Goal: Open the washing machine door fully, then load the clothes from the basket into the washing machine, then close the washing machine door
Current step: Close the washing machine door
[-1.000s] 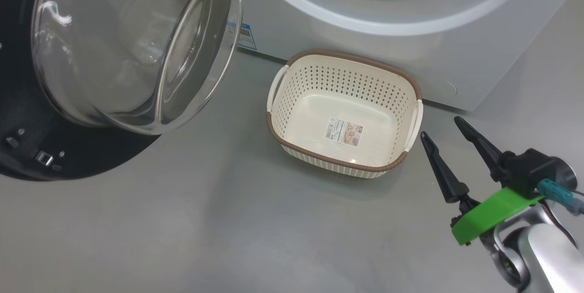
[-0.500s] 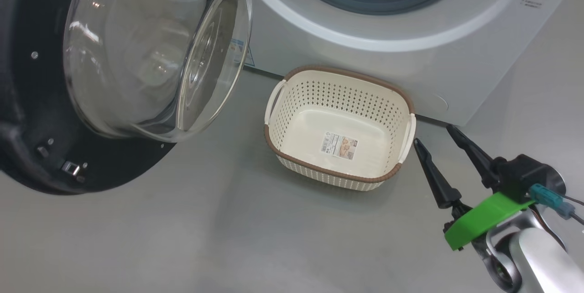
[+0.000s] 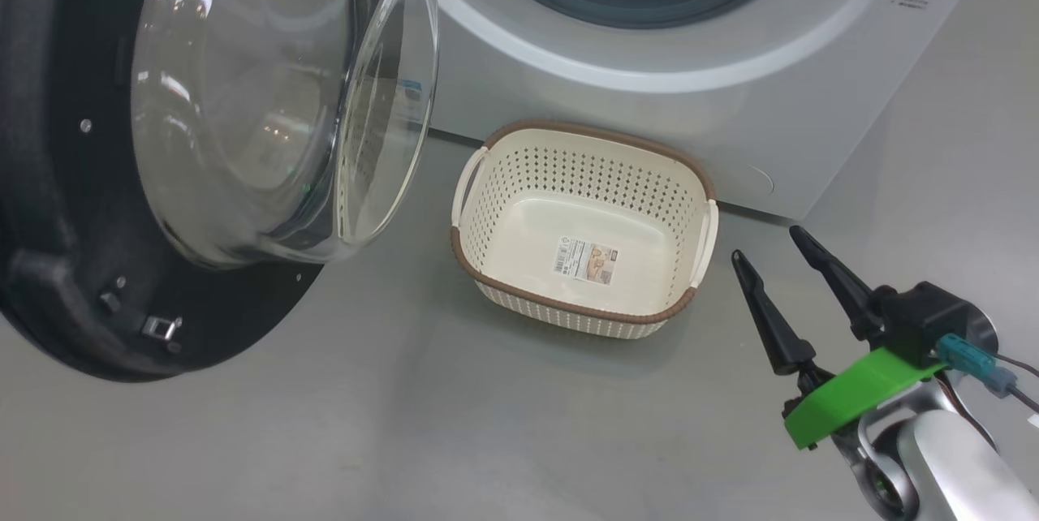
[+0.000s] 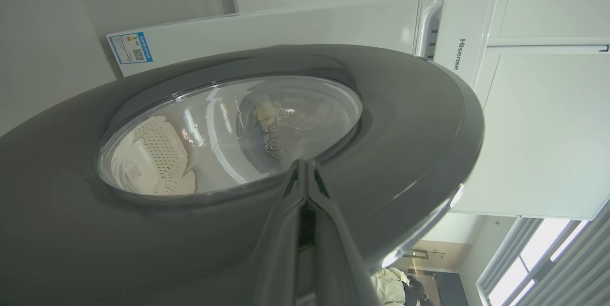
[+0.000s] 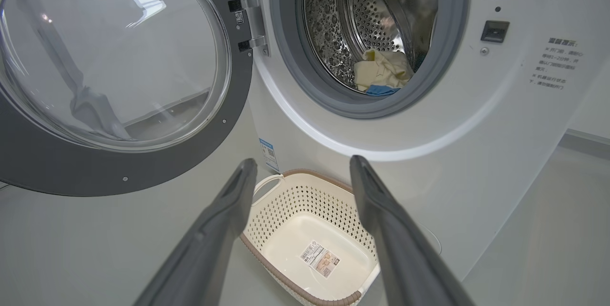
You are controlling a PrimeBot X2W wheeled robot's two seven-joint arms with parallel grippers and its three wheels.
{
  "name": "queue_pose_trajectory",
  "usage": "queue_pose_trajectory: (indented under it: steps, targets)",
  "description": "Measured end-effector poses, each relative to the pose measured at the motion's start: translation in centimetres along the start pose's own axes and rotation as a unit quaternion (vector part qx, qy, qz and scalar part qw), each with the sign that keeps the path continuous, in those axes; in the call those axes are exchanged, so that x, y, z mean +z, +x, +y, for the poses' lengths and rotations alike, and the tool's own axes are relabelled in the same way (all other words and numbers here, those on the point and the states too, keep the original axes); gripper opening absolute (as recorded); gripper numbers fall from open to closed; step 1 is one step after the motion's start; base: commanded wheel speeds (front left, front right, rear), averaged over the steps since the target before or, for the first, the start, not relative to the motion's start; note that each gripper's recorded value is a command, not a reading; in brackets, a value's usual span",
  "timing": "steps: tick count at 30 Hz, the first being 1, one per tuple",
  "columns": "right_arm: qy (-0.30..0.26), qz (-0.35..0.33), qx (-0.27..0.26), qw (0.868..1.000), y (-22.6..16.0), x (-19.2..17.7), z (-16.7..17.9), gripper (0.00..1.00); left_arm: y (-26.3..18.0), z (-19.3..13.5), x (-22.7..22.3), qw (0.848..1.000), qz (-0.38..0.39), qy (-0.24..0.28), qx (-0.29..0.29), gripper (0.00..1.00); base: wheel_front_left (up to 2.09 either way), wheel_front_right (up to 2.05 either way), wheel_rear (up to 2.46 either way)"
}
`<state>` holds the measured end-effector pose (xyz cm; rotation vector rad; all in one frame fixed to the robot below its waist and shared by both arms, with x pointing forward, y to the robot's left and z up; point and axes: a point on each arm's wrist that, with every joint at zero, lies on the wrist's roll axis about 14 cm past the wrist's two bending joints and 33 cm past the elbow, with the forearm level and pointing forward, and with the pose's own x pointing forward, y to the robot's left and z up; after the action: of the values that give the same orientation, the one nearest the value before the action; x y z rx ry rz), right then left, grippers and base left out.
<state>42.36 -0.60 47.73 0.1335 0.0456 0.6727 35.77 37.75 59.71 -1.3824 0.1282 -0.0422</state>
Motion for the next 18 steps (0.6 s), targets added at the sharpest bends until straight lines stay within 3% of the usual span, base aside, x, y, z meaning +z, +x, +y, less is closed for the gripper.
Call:
queue_pose_trajectory:
  steps: [18]
  targets:
    - [0.012,-0.002,-0.019,1.0,-0.8,-0.5,-0.6,1.0,2.2,-1.9,-3.7,0.997,0.079,0.0,-0.014,0.0,0.0,0.0,0.0]
